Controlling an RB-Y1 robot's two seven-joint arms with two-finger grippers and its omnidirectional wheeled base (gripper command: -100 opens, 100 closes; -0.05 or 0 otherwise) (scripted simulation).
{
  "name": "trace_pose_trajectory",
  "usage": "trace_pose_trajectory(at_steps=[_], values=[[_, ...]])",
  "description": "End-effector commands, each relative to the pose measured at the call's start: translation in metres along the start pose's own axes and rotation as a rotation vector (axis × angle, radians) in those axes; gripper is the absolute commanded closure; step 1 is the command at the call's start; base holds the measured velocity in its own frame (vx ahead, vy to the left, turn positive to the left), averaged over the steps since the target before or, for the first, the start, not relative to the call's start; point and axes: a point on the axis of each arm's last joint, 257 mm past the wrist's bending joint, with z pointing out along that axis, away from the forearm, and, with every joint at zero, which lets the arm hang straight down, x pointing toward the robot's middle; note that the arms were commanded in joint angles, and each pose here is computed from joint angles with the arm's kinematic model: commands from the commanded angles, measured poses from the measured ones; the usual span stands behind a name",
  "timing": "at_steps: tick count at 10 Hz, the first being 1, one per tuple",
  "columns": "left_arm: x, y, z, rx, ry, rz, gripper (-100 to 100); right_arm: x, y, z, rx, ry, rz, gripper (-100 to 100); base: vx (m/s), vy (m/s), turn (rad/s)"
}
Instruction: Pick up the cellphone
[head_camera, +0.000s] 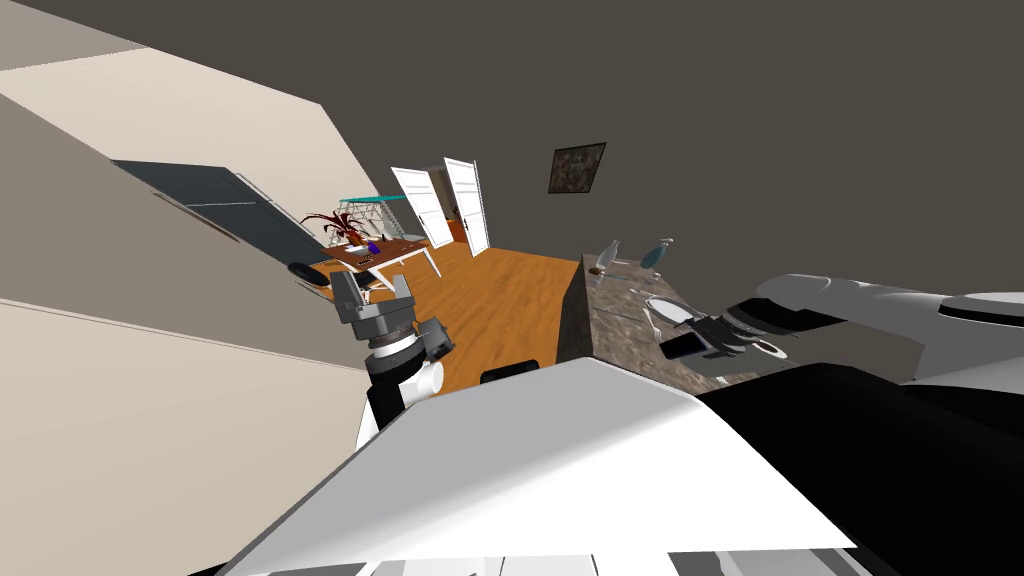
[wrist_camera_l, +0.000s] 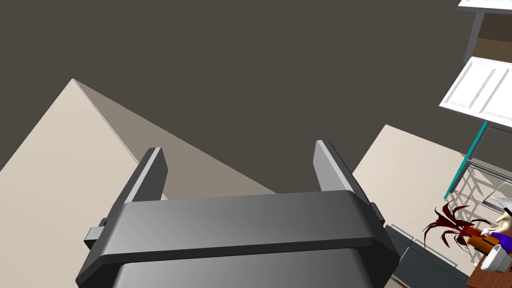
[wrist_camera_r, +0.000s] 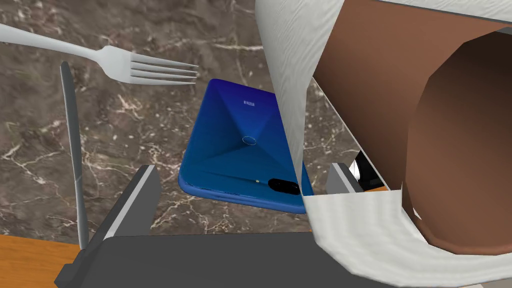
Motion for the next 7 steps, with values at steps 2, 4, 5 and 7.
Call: trace_pose_trajectory(at_steps=[2, 4, 5, 7], values=[[0.0, 0.0, 0.0, 0.0, 0.0, 0.0, 0, 0.009, 0.008, 0.007, -0.001, 0.0, -0.001, -100, 0.049, 0.021, -0.001], [0.0, 0.0, 0.0, 0.0, 0.0, 0.0, 0, 0.015, 0.017, 0.013, -0.004, -0.001, 0.001, -100, 0.04, 0.019, 0.002], [0.0, 0.0, 0.0, 0.0, 0.0, 0.0, 0, 0.014, 0.015, 0.011, -0.004, -0.001, 0.002, -100, 0.018, 0.008, -0.003], [0.0, 0.0, 0.0, 0.0, 0.0, 0.0, 0, 0.014, 0.016, 0.011, -0.006, -0.001, 0.001, 100, 0.001, 0.001, 0.0]])
